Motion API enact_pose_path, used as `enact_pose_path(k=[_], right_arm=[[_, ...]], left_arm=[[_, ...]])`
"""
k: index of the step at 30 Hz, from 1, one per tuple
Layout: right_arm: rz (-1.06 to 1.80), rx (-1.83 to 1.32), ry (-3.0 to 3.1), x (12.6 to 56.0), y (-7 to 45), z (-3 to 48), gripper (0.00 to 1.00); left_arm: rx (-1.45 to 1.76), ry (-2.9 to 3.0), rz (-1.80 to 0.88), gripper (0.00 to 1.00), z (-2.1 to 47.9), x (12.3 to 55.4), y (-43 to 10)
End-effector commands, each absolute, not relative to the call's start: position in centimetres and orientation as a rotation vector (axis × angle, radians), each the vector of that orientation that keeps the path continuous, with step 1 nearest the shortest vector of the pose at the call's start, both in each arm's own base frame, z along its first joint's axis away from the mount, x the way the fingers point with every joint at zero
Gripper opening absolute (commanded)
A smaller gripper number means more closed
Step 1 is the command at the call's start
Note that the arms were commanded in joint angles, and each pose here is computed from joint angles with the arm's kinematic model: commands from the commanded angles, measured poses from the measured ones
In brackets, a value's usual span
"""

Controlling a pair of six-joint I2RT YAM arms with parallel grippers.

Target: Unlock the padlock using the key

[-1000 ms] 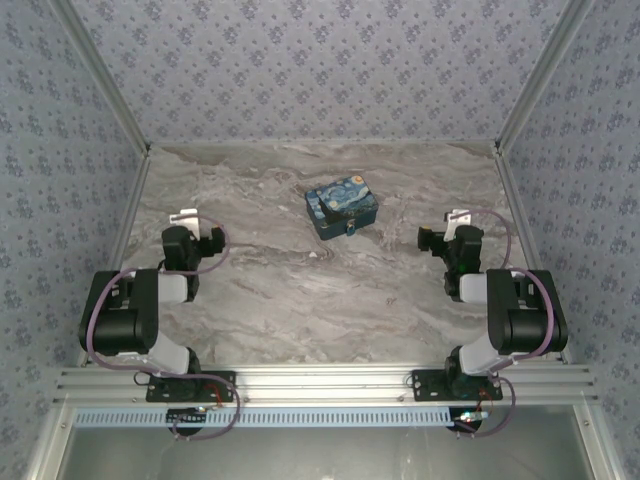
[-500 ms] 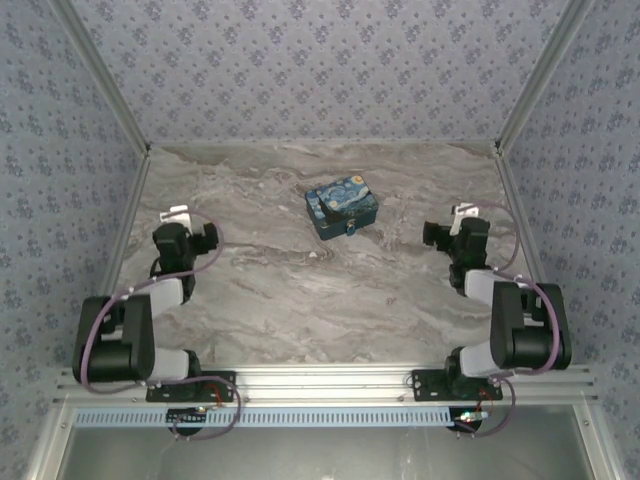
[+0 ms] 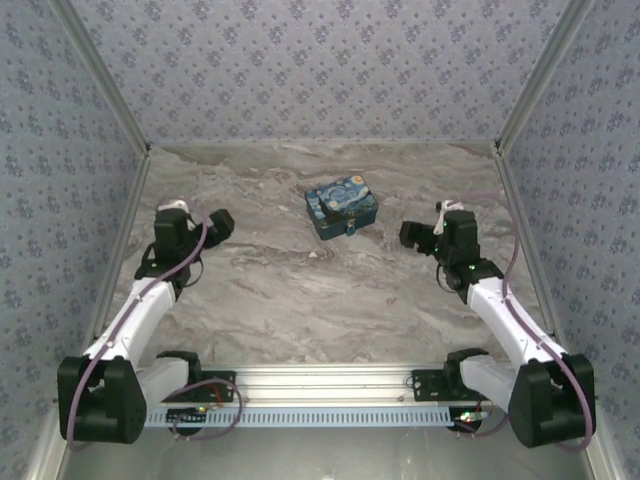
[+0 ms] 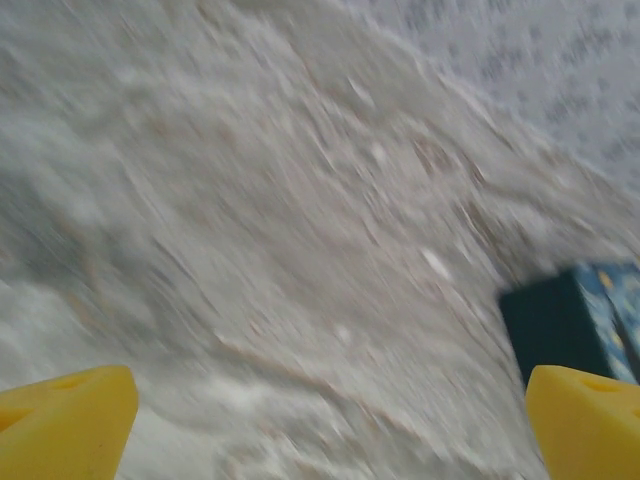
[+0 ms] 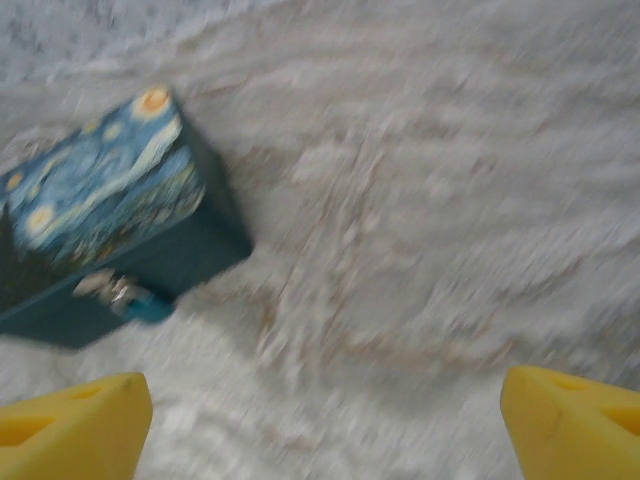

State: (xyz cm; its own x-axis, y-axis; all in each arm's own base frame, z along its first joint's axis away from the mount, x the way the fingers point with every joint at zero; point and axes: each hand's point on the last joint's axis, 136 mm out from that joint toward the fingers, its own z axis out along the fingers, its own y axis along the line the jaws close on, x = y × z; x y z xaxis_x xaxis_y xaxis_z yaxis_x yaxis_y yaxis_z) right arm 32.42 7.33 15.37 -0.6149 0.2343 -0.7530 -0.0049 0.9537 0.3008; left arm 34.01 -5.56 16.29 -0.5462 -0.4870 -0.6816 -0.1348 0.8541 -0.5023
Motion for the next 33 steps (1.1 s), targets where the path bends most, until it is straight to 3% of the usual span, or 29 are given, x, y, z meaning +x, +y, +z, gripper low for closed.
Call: enact_pose_path(k=[1,14,19,26,33], right_arm=[[0.436,0.339,2.437,27.5,9.2,12.4,0.88],[0.500,0.622,2.684,20.7,12.6,6.3,0.62],[0.428,0.642,2.702,20.6,12.4,5.3,0.56],[0.367,0.671,2.734,20.7,13.1,3.6,0.41],[0.328,0.722,2.717,20.9,13.1,2.5,0.35]], left_arm=[[-0.497,2.197,-0.722,0.99,15.1,31.8,-9.6],[-0.325,2.261,-0.913,0.99,13.4,30.1,-20.0],[-0.291,2.281,-0.922,0.99,13.0,30.2,-21.3],[-0.236,2.296,-0.912,0.99,13.3,30.5,-21.8],[-0.235,2.294,-0.910,1.00,13.6,30.4,-21.7]])
